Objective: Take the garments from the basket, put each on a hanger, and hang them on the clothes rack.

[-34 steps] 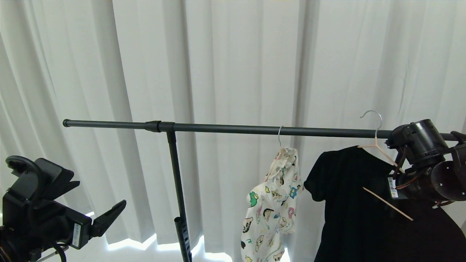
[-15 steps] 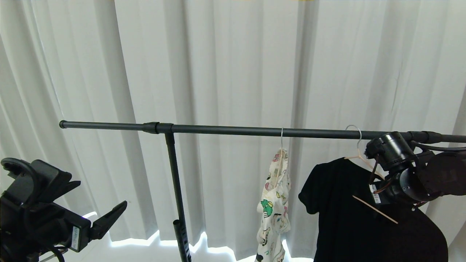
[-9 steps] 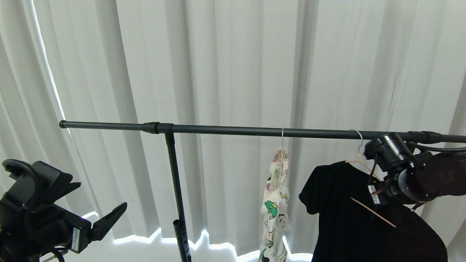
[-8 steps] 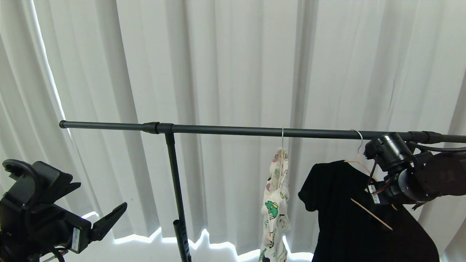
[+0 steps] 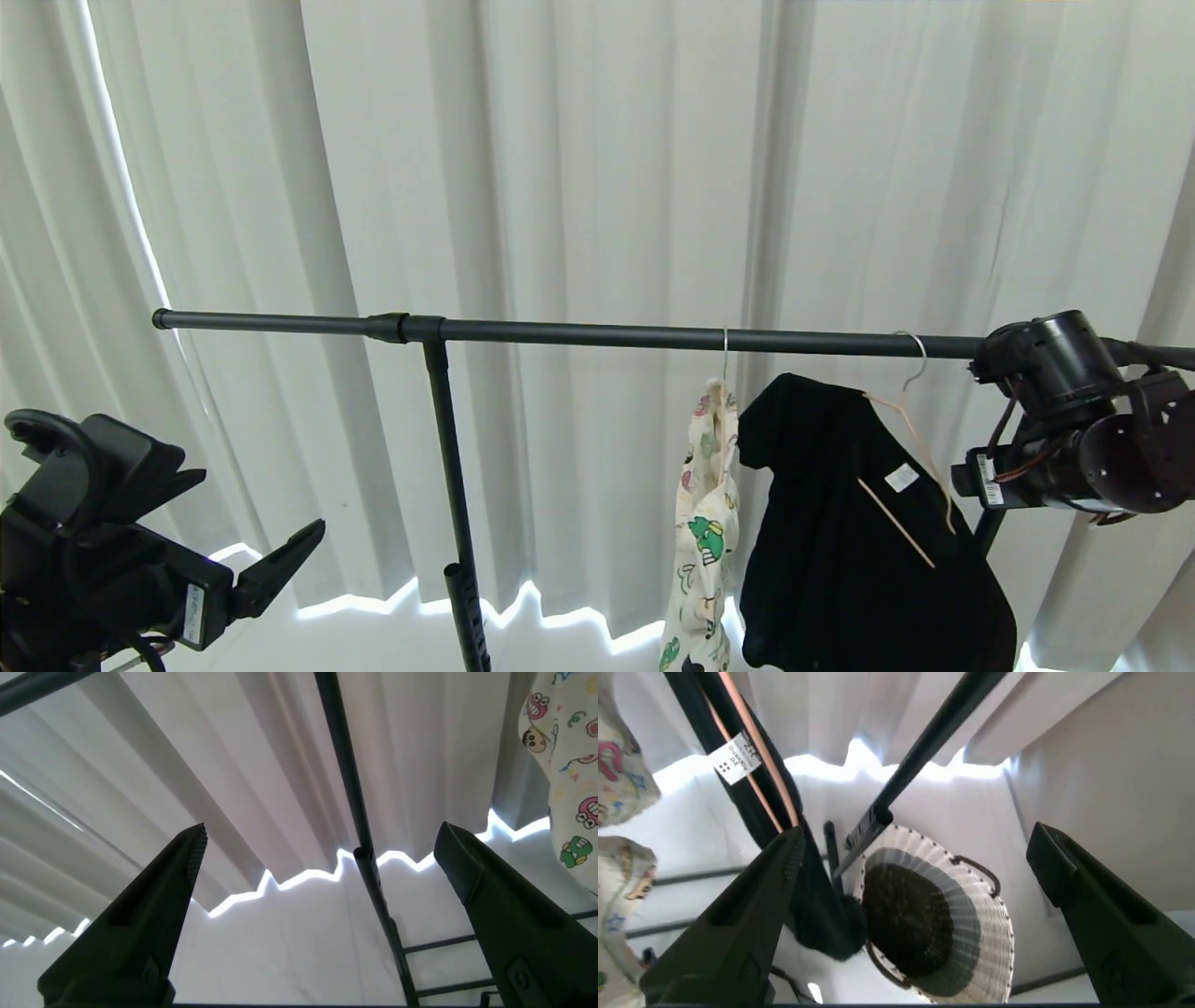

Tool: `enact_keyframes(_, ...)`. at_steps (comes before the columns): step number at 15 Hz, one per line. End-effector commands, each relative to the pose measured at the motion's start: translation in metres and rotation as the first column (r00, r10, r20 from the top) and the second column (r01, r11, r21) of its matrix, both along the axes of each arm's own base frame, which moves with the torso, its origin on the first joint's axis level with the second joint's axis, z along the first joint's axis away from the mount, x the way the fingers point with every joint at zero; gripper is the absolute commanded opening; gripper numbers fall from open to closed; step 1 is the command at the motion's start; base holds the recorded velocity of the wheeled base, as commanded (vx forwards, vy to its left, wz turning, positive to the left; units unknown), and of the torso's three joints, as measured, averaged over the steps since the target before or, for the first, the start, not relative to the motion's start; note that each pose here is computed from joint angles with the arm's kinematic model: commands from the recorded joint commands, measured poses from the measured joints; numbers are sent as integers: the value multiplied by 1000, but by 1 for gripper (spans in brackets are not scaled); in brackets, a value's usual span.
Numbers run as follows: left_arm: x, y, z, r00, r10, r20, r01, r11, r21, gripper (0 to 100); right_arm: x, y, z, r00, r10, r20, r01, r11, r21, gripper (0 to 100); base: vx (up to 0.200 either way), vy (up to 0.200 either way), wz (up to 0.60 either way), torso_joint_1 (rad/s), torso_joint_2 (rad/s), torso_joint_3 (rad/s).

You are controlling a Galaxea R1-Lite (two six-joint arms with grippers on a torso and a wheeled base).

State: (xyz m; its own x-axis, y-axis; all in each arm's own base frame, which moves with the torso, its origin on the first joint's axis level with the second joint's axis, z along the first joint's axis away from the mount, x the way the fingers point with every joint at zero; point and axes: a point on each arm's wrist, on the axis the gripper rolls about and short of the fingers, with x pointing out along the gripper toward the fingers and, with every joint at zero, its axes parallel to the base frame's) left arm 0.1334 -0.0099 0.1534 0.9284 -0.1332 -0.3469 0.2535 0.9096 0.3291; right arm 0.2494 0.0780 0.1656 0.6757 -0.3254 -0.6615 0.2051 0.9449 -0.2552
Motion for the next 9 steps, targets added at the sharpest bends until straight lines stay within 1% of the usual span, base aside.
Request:
enact_keyframes(1,1,1,1,1000,9,4,-9,1000,0,100,-23,-8,23,997,6,83,-9,1000,28,100,0,0,0,0,0,0)
enact_keyframes(2,0,3,2,1000,24,7,-24,1000,0,100,-33,-11,33,992,15,122,-20,999,40,100,0,0,0,0,0,0)
enact_keyframes(3,0,6,1,999,44,7,-44,999,0,100,-42,-15,40,989,21,149,-27,999,38,100,0,0,0,0,0,0)
enact_keyframes(5,0,10,3,997,79,16,-79,997,0,100,-58,-23,51,981,32,194,-37,999,20,100,0,0,0,0,0,0)
enact_keyframes(7,-4,15,6,993,113,38,-113,994,-2,100,-75,-37,60,974,54,219,-45,998,-44,100,0,0,0,0,0,0)
enact_keyframes(9,-15,15,2,991,125,48,-125,992,-2,100,-86,-49,64,965,63,254,-38,994,-103,100,0,0,0,0,0,0)
